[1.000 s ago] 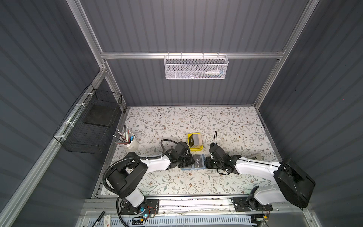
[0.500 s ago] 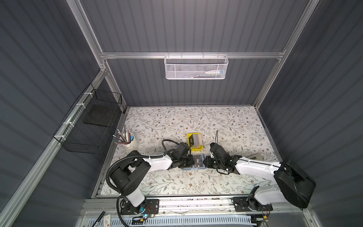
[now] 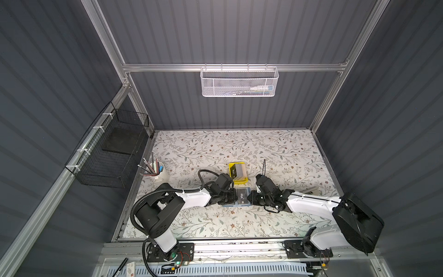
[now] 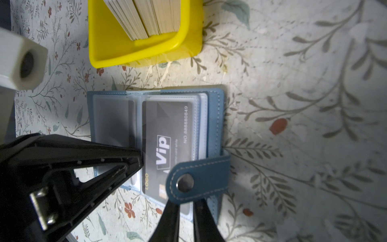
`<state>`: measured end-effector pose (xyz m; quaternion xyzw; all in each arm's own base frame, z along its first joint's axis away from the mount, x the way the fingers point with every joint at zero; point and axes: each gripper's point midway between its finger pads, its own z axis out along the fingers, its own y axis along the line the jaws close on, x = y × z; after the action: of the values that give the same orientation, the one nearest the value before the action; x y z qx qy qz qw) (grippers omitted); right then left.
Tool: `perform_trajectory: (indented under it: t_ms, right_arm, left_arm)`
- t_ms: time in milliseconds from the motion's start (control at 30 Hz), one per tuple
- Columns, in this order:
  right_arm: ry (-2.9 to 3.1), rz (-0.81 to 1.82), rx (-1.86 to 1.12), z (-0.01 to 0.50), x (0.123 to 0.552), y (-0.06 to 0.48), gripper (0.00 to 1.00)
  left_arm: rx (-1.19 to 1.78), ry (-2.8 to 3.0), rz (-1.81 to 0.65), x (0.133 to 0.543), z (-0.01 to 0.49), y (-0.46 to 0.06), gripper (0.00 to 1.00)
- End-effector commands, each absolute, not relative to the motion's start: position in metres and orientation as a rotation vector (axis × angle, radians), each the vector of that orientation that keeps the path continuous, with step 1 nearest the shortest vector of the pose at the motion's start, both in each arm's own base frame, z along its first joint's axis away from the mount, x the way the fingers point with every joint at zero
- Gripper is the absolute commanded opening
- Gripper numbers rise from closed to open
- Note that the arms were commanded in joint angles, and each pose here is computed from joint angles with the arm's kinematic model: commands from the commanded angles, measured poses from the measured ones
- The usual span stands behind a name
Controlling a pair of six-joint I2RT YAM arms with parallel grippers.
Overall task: Insert credit cards into a card holder
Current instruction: Flip over the card slot on the card holder.
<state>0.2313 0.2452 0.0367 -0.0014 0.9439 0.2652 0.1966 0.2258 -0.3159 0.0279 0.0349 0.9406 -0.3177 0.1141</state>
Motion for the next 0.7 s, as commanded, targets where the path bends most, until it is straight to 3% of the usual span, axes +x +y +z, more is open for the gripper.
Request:
perform_trajectory:
  t_ms: [0, 667]
  right_arm:
    - [2.659, 0.730, 0.012, 0.0310, 0.2305, 0.2418, 0.17]
    - [2.667, 0.722, 0.021, 0.0271, 0.2312, 0.2400, 0.16]
  left_arm:
    - [0.136, 2.739, -0.908, 0.2282, 0.0378, -0.3174, 0.12]
    - [0.145, 2.696, -0.936, 0.2333, 0.0415, -0.3226, 0.16]
